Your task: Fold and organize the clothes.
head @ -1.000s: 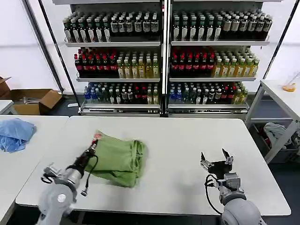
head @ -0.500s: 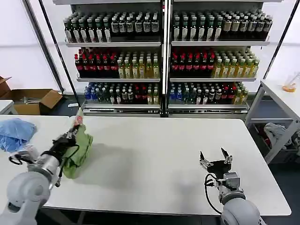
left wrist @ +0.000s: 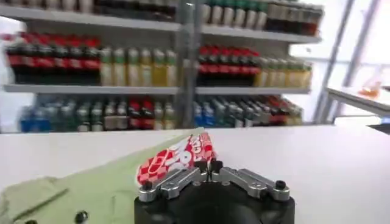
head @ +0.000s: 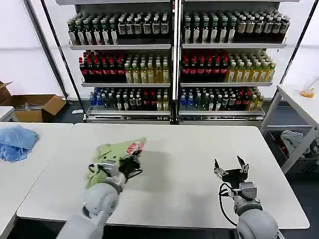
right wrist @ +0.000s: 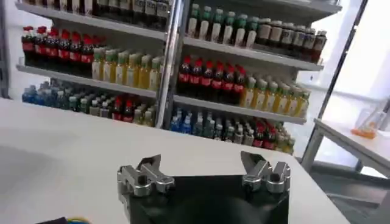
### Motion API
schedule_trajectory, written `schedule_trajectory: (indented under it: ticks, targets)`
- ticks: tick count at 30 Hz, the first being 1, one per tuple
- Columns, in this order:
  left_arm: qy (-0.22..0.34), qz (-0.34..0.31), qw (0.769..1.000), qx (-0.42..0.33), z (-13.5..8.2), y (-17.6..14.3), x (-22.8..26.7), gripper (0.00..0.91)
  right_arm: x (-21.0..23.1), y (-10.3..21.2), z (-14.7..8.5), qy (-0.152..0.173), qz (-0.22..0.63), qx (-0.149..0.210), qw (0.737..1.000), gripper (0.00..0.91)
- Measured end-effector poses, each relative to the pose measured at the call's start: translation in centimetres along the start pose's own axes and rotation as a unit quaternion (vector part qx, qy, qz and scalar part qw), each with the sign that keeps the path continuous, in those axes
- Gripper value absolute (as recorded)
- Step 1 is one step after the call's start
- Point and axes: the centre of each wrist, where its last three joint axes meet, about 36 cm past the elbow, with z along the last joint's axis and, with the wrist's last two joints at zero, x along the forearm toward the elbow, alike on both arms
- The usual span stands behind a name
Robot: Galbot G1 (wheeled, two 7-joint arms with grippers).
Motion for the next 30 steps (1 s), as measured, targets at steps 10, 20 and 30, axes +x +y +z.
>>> schedule_trajectory:
  ticks: [10,20,30]
  targets:
    - [0.0,0.05,0.999,-0.009,0.4,-8.7,-6.3,0.907,-0.4,-0.5,0.1,-0.002,0.004,-0.002,1.0,0.907]
    - [-0.068,0.09,0.993,0.022,0.1,-15.0,-8.7,0.907,-0.6,-0.7,-0.5,-0.012,-0.001,-0.01,1.0,0.907]
    - [-0.152,0.067,0.985,0.056,0.2,-13.3,-6.4,0.907,-1.9,0.4,-0.9,0.002,-0.029,-0.057,0.998,0.907]
